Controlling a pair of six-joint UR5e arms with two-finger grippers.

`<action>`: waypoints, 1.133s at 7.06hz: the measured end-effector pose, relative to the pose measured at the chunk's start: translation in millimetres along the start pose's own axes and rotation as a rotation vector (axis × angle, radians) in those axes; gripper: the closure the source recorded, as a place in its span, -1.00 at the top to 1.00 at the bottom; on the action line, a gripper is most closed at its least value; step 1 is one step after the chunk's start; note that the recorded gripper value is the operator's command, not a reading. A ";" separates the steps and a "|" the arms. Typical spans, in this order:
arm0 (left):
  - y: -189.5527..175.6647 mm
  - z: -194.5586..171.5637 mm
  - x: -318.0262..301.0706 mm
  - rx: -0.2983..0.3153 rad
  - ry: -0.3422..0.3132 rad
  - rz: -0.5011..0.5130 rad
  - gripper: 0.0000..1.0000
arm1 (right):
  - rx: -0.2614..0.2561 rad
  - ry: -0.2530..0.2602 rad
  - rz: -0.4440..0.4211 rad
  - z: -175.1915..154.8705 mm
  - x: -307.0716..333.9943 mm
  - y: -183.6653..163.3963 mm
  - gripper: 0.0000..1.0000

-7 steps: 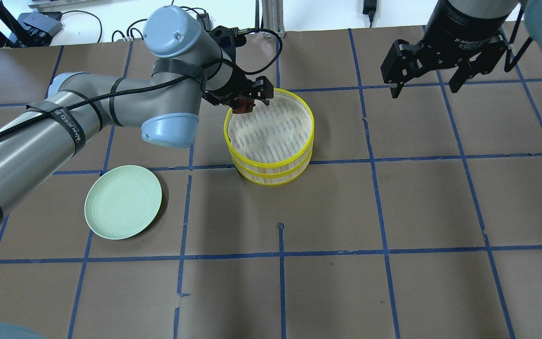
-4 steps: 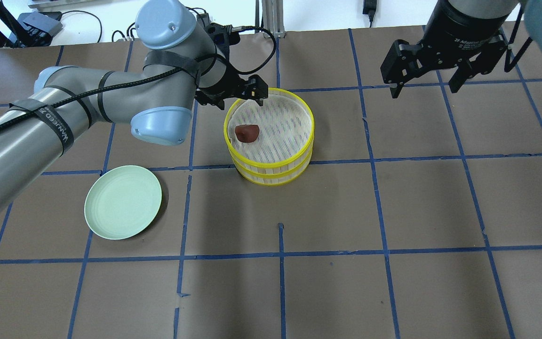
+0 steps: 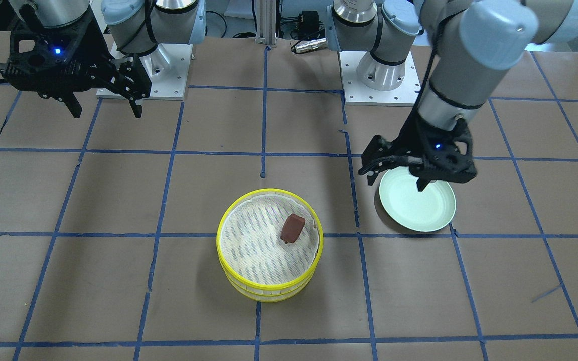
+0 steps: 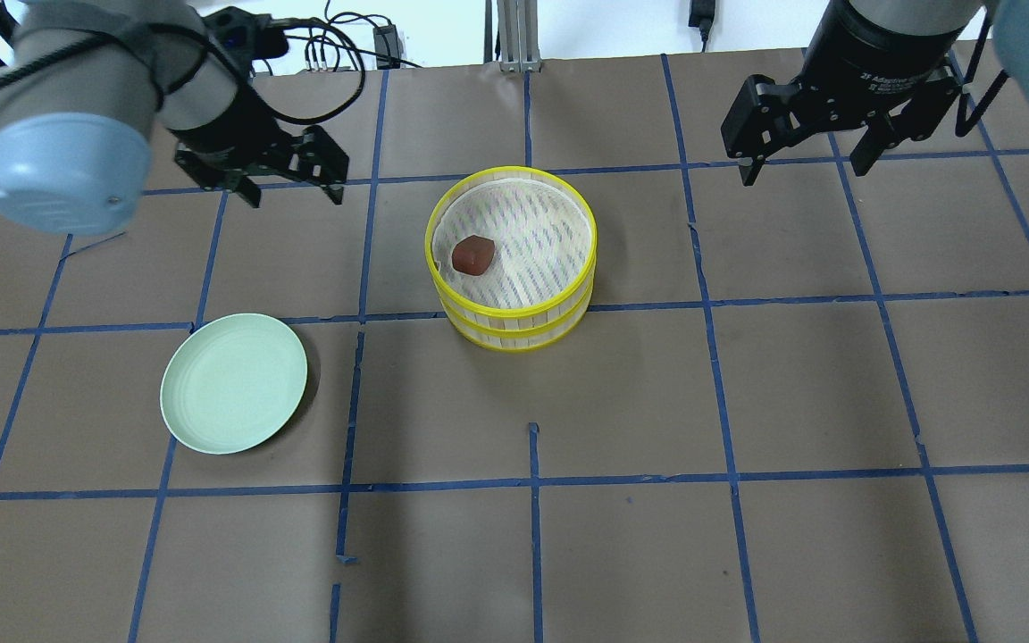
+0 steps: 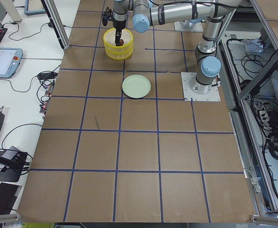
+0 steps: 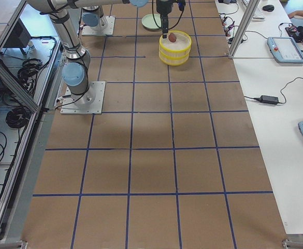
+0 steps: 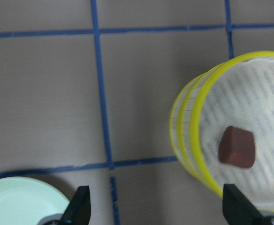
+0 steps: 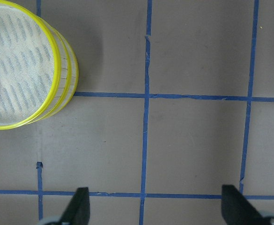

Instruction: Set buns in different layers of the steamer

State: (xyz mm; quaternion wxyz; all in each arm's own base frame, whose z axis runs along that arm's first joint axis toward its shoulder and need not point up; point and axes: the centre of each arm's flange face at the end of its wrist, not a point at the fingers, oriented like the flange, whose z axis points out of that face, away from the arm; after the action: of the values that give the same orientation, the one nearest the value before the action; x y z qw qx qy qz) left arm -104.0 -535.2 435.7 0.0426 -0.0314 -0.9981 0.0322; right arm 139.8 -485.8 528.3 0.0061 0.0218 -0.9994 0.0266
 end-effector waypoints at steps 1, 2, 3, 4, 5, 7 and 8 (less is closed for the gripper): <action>18.6 -19.1 -21.6 -0.088 -0.035 -0.014 1.00 | 0.001 -0.004 0.001 -0.4 -0.5 -0.1 0.99; 36.4 -42.7 -30.7 -0.129 -0.089 -0.017 1.00 | 0.003 -0.006 0.003 -1.1 0.3 -0.4 0.99; 50.7 -64.3 -32.6 -0.129 -0.112 -0.019 1.00 | 0.003 -0.007 0.008 -1.4 2.5 -1.1 0.99; 57.3 -73.7 -32.6 -0.123 -0.116 -0.020 1.00 | 0.004 -0.008 0.011 -1.6 4.1 -1.5 0.99; 60.4 -77.0 -29.6 -0.121 -0.117 -0.015 1.00 | 0.004 -0.008 0.013 -1.5 5.0 -1.7 0.99; 62.6 -72.8 -22.2 -0.124 -0.080 -0.009 1.00 | 0.003 -0.008 0.015 -1.1 5.7 -1.8 0.99; 61.8 -70.6 -16.2 -0.119 -0.042 -0.005 1.00 | 0.004 -0.009 0.015 -1.1 5.7 -1.9 0.99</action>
State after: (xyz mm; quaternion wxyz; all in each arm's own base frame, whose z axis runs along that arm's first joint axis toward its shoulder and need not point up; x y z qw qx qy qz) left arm -78.1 -470.4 500.5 0.0196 -0.0306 -0.9990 -0.0266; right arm 134.2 -487.9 529.6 0.0015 0.0145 -0.9995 0.0285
